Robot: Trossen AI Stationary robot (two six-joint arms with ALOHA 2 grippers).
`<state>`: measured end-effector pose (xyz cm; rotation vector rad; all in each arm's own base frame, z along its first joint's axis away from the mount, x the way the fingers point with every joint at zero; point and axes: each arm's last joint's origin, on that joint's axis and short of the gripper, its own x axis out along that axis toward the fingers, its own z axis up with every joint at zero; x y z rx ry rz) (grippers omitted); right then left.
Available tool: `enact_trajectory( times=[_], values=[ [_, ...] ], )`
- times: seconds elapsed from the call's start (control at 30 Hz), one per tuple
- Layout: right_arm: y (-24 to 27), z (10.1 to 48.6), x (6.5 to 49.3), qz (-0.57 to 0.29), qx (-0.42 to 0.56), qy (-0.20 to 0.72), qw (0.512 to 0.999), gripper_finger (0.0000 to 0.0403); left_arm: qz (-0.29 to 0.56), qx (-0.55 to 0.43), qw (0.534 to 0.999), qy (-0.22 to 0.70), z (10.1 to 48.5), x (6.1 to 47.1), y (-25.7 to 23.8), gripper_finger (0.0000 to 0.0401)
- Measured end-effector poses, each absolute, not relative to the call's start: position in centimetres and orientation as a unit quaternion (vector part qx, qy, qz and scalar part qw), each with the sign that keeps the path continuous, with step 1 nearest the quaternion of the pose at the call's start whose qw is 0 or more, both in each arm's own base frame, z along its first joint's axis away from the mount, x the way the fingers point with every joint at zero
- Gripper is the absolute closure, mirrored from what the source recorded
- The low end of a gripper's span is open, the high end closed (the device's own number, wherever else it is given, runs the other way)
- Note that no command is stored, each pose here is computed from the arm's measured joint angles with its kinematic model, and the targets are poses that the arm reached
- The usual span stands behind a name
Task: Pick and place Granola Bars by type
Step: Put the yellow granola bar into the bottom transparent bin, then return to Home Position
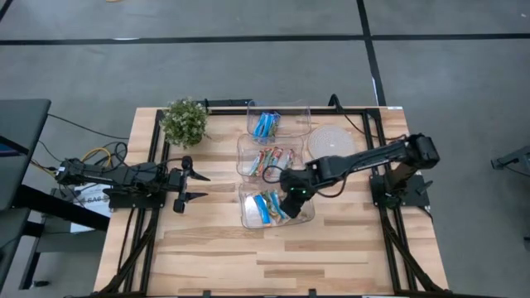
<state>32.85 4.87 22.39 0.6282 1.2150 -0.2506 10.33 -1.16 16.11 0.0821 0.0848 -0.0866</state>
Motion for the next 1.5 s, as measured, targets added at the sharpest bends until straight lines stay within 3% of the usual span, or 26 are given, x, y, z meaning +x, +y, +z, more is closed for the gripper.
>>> enact_trajectory(
  times=[0.43,0.87,1.0,1.23,1.5],
  values=[
    [5.5,19.9,33.6,-0.089,0.275,0.602,0.744,0.0376,-0.043,0.041,0.997,0.042,16.1,10.3,-1.2,0.0182],
    [5.5,19.9,34.0,-0.083,0.278,0.590,0.753,0.0238,-0.043,0.041,0.997,0.042,16.1,10.3,-1.2,0.0182],
    [5.5,21.4,34.0,-0.072,0.295,0.554,0.775,0.0212,-0.044,0.041,0.997,0.042,16.1,10.3,-1.2,0.0182],
    [6.0,27.6,33.5,-0.043,0.304,0.386,0.870,0.0198,-0.044,0.041,0.997,0.042,16.1,10.3,-1.2,0.0182],
    [6.7,32.5,30.3,0.027,0.201,0.273,0.941,0.0207,-0.044,0.041,0.997,0.042,16.1,10.3,-1.2,0.0182]
  ],
)
